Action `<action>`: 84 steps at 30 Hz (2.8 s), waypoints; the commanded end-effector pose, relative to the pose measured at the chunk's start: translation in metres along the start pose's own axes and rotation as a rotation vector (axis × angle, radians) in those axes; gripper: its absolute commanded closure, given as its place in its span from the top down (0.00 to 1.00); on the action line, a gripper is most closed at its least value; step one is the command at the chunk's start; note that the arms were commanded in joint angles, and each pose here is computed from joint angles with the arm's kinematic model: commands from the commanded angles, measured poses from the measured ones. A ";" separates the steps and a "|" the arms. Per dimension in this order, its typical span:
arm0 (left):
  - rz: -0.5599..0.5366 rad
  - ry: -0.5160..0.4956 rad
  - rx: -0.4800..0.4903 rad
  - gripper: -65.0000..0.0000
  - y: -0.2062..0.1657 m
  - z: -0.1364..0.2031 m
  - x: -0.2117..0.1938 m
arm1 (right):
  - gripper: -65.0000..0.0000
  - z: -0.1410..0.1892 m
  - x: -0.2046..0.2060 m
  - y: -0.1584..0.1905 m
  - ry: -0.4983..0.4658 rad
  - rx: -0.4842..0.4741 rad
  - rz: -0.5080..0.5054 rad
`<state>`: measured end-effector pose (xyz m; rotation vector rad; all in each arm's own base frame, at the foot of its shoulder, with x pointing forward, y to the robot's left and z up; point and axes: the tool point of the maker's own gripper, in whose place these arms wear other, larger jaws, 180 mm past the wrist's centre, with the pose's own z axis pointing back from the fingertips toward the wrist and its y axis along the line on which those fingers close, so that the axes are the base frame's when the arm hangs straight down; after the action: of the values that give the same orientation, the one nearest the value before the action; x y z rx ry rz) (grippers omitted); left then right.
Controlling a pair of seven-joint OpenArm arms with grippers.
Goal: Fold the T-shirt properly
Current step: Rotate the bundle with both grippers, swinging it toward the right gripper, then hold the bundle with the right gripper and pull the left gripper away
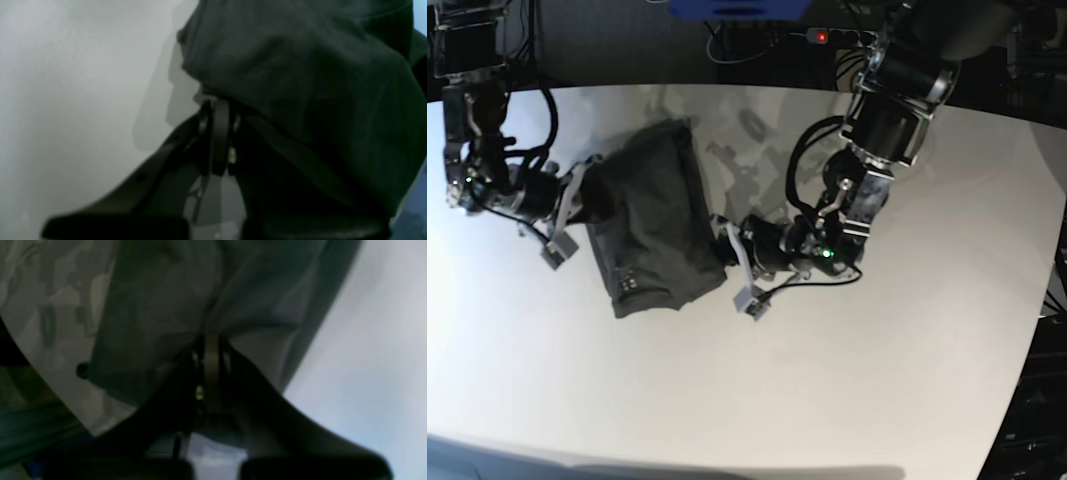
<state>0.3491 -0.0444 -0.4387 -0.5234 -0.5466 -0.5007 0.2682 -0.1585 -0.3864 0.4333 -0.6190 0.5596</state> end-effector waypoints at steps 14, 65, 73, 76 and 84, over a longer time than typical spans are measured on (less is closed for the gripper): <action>-0.022 0.028 0.040 0.03 0.009 0.003 -0.001 | 0.00 0.038 0.067 -0.007 -0.126 -0.111 0.089; -0.021 -0.131 0.001 0.03 -0.008 -0.020 0.077 | 0.00 0.031 0.078 0.001 -0.138 -0.087 0.112; -0.044 -0.161 0.010 0.03 -0.006 -0.014 0.100 | 0.00 0.028 0.074 0.005 -0.126 -0.074 0.115; -0.061 -0.179 0.008 0.03 -0.010 -0.012 0.115 | 0.00 0.028 0.073 0.006 -0.122 -0.073 0.113; -0.088 -0.218 0.015 0.03 -0.010 -0.004 0.141 | 0.00 0.026 0.064 0.009 -0.107 -0.065 0.102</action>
<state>0.4349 -0.0850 -0.3808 -0.5158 -0.7148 -0.5165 0.2875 -0.1417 -0.3375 0.3776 -0.7161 0.6031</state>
